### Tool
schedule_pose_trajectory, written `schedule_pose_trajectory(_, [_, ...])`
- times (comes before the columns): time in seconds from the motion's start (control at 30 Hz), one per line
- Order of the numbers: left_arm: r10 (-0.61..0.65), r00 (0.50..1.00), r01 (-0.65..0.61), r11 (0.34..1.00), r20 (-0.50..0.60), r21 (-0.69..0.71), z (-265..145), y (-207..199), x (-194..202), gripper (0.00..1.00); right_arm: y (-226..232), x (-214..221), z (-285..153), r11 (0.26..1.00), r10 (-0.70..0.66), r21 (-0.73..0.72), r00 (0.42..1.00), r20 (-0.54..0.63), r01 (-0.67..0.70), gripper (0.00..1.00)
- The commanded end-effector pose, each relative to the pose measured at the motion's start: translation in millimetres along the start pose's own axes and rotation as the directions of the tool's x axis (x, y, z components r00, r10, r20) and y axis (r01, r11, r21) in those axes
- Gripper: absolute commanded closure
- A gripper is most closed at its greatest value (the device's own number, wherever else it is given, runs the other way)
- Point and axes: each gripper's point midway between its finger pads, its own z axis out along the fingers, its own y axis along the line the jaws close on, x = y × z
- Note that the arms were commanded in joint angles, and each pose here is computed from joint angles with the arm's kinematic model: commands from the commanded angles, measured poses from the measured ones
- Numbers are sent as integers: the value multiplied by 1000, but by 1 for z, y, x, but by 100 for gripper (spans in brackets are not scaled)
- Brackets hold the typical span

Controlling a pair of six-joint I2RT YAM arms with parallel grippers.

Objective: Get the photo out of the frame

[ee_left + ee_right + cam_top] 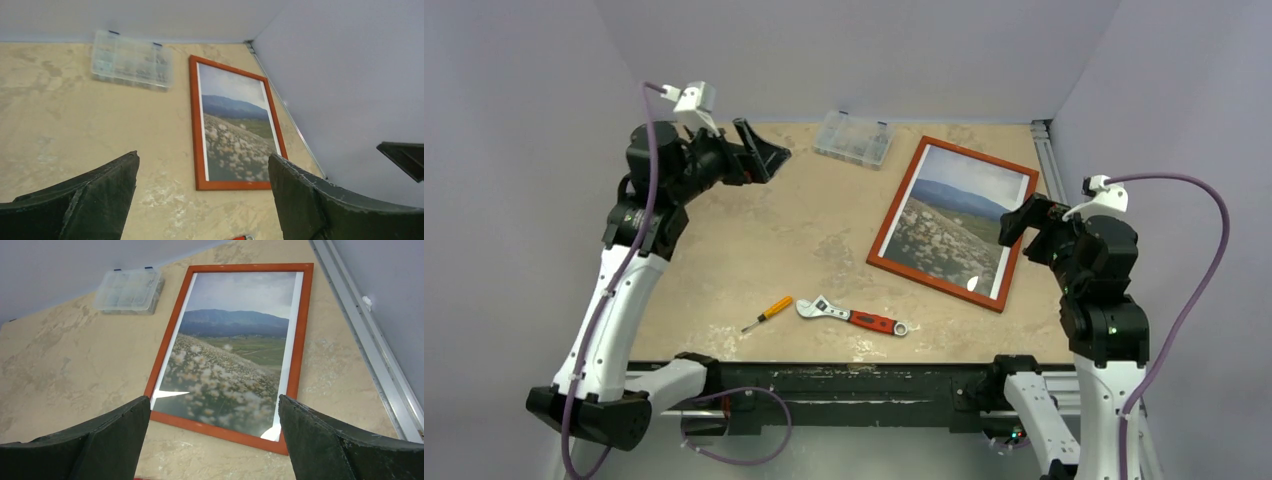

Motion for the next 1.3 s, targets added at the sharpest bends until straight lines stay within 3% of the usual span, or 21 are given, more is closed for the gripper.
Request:
schedule_pose_trajectory(0.0, [-24,990,38,994,-139,98,36,-20,44,3,-2,3,5,999,25,20,1000,-8,-25,1])
schedule_pose_trajectory(0.13, [-51,950,93,988,-308,121,74,-25,96,4,3,5,7,1000,27,-7,999,-30,-27,1])
schedule_pose_trajectory(0.3, [-62,848,132,986,-526,98,126,-22,169,6,19,9,7,995,8,-102,999,-53,-13,1])
schedule_pose_trajectory(0.4, [-50,800,112,991,-598,67,150,-18,204,9,19,16,12,994,46,-92,996,-75,-53,1])
schedule_pose_trajectory(0.57, [-64,735,95,995,-675,9,172,-13,252,13,0,44,41,990,138,44,977,-161,-133,1])
schedule_pose_trajectory(0.73, [-56,722,120,992,-689,44,161,-32,260,13,-46,86,96,928,232,348,938,-259,-133,3])
schedule_pose_trajectory(0.83, [-50,724,146,986,-688,83,144,-45,250,12,-69,108,125,877,306,452,916,-261,-165,3])
schedule_pose_trajectory(0.97, [-41,710,175,977,-703,120,116,-55,250,12,-99,131,162,839,434,457,870,-235,-295,14])
schedule_pose_trajectory(1.27, [-15,697,226,953,-717,200,93,-78,240,12,-128,173,191,869,362,458,870,-334,-186,24])
